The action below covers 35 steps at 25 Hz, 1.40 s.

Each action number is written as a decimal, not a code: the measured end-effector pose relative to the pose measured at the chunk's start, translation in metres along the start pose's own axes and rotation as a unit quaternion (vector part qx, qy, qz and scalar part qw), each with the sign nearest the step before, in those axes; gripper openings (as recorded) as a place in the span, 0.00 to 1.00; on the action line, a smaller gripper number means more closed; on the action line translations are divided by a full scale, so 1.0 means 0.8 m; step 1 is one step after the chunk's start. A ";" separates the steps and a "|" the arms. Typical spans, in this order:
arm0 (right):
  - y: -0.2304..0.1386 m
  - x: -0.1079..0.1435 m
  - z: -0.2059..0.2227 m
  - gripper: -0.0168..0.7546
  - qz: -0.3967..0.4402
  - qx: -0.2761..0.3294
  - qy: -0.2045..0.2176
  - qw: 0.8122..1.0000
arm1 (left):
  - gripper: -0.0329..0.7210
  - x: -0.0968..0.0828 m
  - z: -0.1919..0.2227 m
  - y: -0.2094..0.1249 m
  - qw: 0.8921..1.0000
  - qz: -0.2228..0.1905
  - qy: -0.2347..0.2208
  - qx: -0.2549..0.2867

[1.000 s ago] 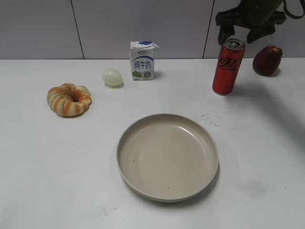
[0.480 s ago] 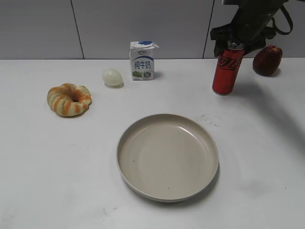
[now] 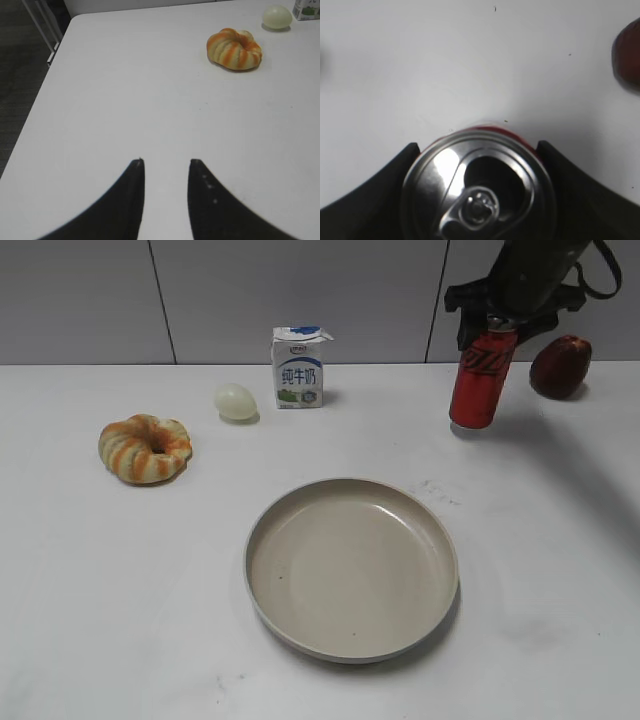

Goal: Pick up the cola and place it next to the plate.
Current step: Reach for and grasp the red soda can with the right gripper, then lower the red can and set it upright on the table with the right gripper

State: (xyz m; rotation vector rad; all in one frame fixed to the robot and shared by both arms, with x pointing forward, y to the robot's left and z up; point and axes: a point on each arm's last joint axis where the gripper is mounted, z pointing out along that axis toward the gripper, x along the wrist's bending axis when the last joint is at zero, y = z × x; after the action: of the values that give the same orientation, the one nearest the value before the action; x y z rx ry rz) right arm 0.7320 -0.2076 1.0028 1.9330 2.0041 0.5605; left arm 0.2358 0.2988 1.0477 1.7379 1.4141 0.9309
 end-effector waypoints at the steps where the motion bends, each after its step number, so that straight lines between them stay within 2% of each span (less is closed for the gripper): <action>1: 0.004 0.003 -0.006 0.66 -0.002 -0.003 0.001 1.000 | 0.36 0.000 0.000 0.000 1.000 0.000 0.000 0.000; 5: 0.010 0.029 -0.039 0.66 -0.030 -0.015 0.000 0.999 | 0.36 0.000 0.000 0.000 1.000 0.000 0.000 0.000; 11: -0.015 0.145 -0.084 0.66 -0.134 -0.043 0.029 0.990 | 0.36 0.000 0.000 0.000 1.000 0.000 0.000 0.000; 15: -0.042 0.199 -0.086 0.66 -0.156 -0.039 0.057 0.985 | 0.36 0.000 0.000 0.000 1.000 0.000 0.000 0.000; 22: -0.078 0.204 -0.051 0.66 -0.156 0.013 0.046 0.987 | 0.36 0.000 0.000 0.000 1.000 0.000 0.000 0.000; 29: -0.103 0.208 -0.031 0.66 -0.134 0.023 0.067 0.988 | 0.36 0.000 0.000 0.000 1.000 0.000 0.000 0.000; 35: -0.112 0.207 -0.024 0.66 -0.135 0.033 0.065 0.988 | 0.36 0.000 0.000 0.000 1.000 0.000 0.000 0.000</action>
State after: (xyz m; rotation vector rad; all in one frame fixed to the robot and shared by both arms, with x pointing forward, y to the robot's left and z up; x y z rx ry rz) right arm 0.6362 -0.0456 0.9858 1.6576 2.3452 0.5697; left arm 0.2358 0.2988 1.0477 1.7379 1.4141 0.9309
